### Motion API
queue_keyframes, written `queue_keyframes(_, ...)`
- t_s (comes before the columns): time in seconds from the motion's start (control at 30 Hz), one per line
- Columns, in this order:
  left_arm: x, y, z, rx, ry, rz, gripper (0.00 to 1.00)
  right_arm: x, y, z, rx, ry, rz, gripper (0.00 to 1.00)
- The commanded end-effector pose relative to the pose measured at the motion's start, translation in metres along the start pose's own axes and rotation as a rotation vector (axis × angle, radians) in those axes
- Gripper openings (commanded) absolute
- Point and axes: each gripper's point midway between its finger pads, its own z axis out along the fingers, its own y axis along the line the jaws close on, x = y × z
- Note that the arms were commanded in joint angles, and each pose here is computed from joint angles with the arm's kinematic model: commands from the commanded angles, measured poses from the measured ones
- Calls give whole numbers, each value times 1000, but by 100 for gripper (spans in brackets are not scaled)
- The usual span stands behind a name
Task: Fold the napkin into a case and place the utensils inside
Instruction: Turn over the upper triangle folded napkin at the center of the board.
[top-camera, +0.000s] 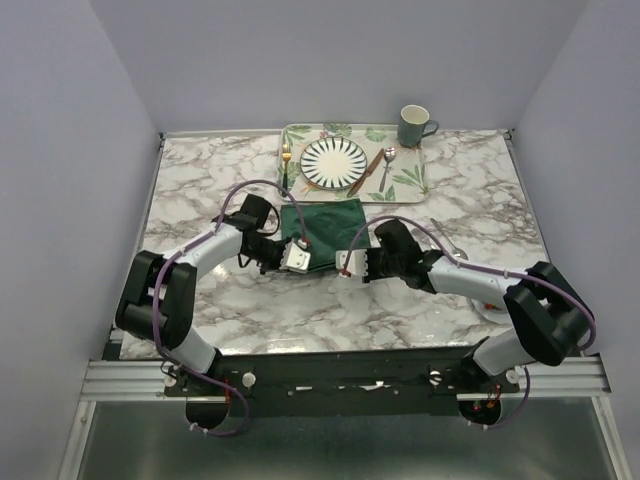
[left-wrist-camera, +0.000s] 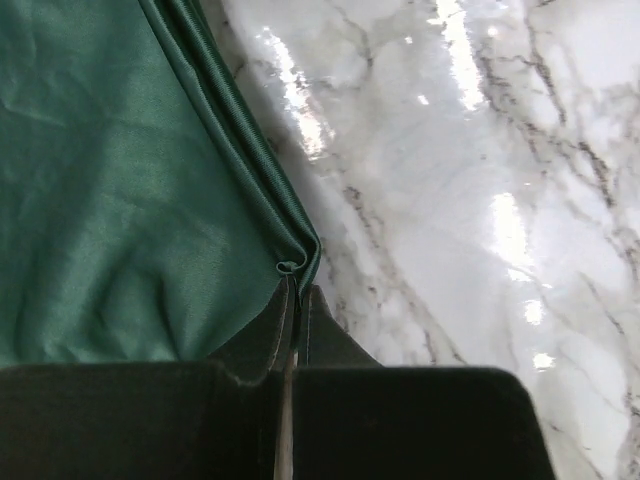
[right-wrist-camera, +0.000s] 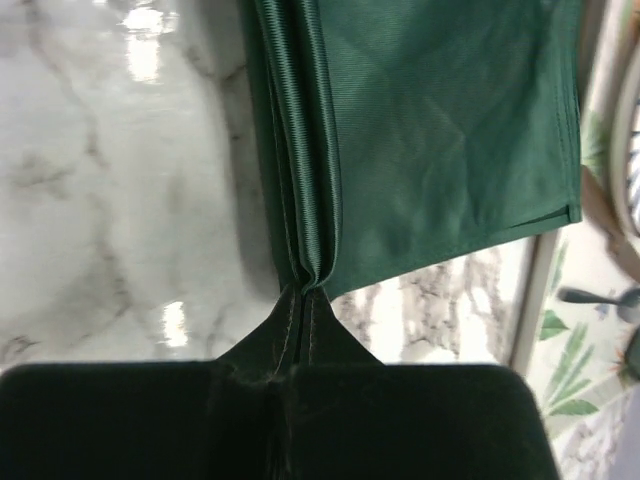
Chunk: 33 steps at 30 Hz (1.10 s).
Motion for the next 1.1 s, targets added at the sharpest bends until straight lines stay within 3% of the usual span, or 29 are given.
queue_keyframes(0.0, 6, -37, -5, 71, 102, -8, 0, 16, 42, -10, -95, 75, 17, 1)
queue_keyframes(0.27, 7, -83, 6, 148, 121, 3, 0, 17, 88, -17, -194, 83, 0, 1)
queue_keyframes(0.53, 19, -101, 14, 166, 160, 29, 0, 10, 117, -20, -261, 81, -11, 1)
queue_keyframes(0.6, 21, -102, 14, 160, 169, 27, 5, 8, 122, -21, -280, 86, -2, 12)
queue_keyframes(0.67, 21, -102, 14, 157, 172, 25, 26, 5, 123, -25, -296, 90, 12, 19)
queue_keyframes(0.7, 17, -100, 12, 141, 165, 22, 32, 2, 122, -27, -298, 91, 37, 32)
queue_keyframes(0.73, 13, -98, 10, 131, 156, 15, 41, -9, 110, -32, -275, 70, 51, 37)
queue_keyframes(0.8, -1, -93, 3, 97, 113, 17, 46, -16, 109, -43, -295, 72, 103, 41)
queue_keyframes(0.9, -18, -90, -12, 54, 64, -20, 51, -30, 99, -64, -285, 52, 175, 55)
queue_keyframes(1.07, -33, -73, -36, -64, -25, -262, 53, -43, 84, -90, -275, 42, 316, 56)
